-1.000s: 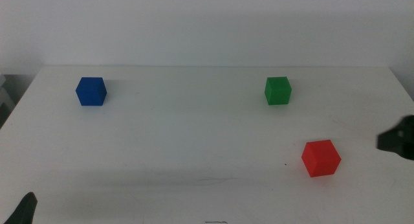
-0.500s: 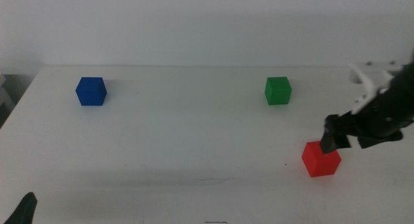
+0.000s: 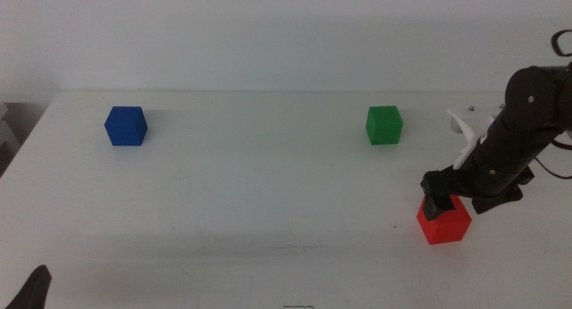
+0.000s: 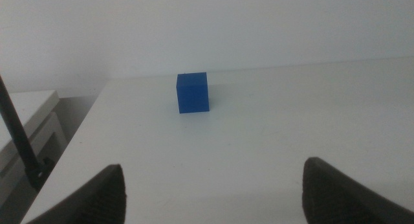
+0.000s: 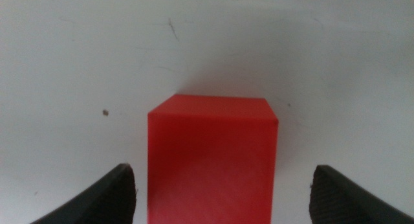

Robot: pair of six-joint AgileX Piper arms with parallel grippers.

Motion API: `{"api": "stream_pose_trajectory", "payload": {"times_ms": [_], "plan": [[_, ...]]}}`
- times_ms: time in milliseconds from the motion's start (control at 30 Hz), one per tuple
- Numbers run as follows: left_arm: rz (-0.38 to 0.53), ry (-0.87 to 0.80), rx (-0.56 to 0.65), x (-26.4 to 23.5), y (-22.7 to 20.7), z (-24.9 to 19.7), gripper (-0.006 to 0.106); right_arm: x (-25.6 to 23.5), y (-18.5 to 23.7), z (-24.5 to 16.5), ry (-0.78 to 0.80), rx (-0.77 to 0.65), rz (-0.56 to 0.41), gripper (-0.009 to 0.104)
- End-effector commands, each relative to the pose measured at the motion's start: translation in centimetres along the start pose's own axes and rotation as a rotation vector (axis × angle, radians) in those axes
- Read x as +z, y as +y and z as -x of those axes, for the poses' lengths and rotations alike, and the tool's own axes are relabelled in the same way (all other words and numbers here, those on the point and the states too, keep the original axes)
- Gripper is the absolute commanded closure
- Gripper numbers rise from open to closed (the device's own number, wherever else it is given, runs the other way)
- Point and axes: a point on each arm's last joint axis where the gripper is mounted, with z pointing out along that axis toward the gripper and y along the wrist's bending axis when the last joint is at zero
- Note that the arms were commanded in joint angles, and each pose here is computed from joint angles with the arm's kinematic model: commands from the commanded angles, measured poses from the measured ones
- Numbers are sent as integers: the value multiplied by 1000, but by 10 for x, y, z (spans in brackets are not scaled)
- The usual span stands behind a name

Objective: Stack red cubes first, then green, then blue cubes in a specific spot.

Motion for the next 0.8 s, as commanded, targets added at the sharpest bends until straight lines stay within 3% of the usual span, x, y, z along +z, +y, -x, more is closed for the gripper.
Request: {"api": "stream_pose_trajectory", "payload": {"times_ms": [0, 267, 367, 467, 500, 767], "plan": [[6, -106, -8, -2, 1, 10, 7, -16, 2, 10, -95, -10, -2, 22], [6, -106, -8, -2, 1, 10, 7, -2, 8, 13, -82, -41, -10, 39], [6, -106, -8, -2, 1, 10, 7, -2, 9, 12, -77, -52, -22, 58], [5, -106, -8, -2, 1, 10, 7, -5, 10, 11, -50, -30, -21, 92], [5, -106, -8, -2, 1, 10, 7, -6, 12, 12, -43, -16, -19, 97], [5, -106, -8, -2, 1, 10, 7, -44, 73, 41, -118, 48, -61, 96]]}}
